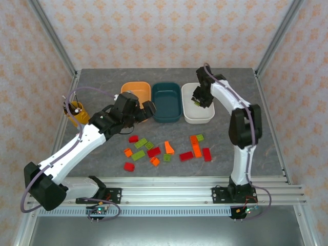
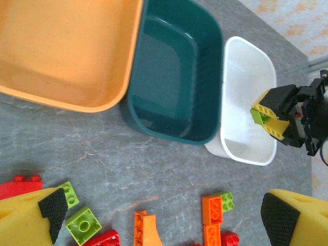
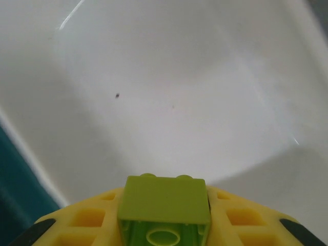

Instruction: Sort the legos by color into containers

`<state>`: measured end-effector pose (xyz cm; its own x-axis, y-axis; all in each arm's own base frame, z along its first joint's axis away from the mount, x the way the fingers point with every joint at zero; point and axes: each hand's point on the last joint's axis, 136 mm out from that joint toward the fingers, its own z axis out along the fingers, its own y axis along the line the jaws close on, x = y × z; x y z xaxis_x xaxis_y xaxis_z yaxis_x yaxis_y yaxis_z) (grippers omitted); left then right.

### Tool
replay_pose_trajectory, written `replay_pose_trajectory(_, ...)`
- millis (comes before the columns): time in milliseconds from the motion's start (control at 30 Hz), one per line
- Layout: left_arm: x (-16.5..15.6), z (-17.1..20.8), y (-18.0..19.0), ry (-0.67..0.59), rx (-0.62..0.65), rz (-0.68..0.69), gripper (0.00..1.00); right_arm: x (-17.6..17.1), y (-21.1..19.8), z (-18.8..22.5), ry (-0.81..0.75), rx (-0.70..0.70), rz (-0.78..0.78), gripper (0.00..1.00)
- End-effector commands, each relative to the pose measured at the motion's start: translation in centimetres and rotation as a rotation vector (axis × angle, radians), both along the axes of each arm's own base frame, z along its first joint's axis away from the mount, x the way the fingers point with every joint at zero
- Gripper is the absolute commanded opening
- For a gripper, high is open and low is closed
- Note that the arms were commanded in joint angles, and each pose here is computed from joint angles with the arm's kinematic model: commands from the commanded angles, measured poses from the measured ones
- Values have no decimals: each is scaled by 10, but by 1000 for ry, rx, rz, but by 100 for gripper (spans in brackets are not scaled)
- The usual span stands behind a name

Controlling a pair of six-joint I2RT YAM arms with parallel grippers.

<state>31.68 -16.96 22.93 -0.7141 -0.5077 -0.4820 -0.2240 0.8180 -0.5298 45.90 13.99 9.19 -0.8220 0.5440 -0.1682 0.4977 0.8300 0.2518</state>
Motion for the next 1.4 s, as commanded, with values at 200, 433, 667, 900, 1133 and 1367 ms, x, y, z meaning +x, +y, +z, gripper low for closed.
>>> replay_pose_trajectory(200, -28, -40, 37, 204, 129, 43, 100, 11, -3, -35, 128, -35, -15, 52)
replay_pose_trajectory(433, -48, -68, 58, 299, 186, 63, 99, 9, 3, 40, -33, -40, 43, 65)
replay_pose_trajectory(667, -53, -118, 63, 462, 243, 12, 90, -56, 43, 103, -272, 28, 271, 66)
replay_pose_trajectory(900, -47, -154, 57, 540, 333, -131, 87, -146, 74, 78, -259, 211, 428, 68)
replay_pose_trajectory(1133, -40, -177, 55, 586, 381, -182, 89, -183, 73, 60, -204, 222, 446, 68)
replay_pose_trajectory(1367, -30, -190, 52, 567, 370, -191, 82, -184, 74, 62, -199, 221, 449, 68)
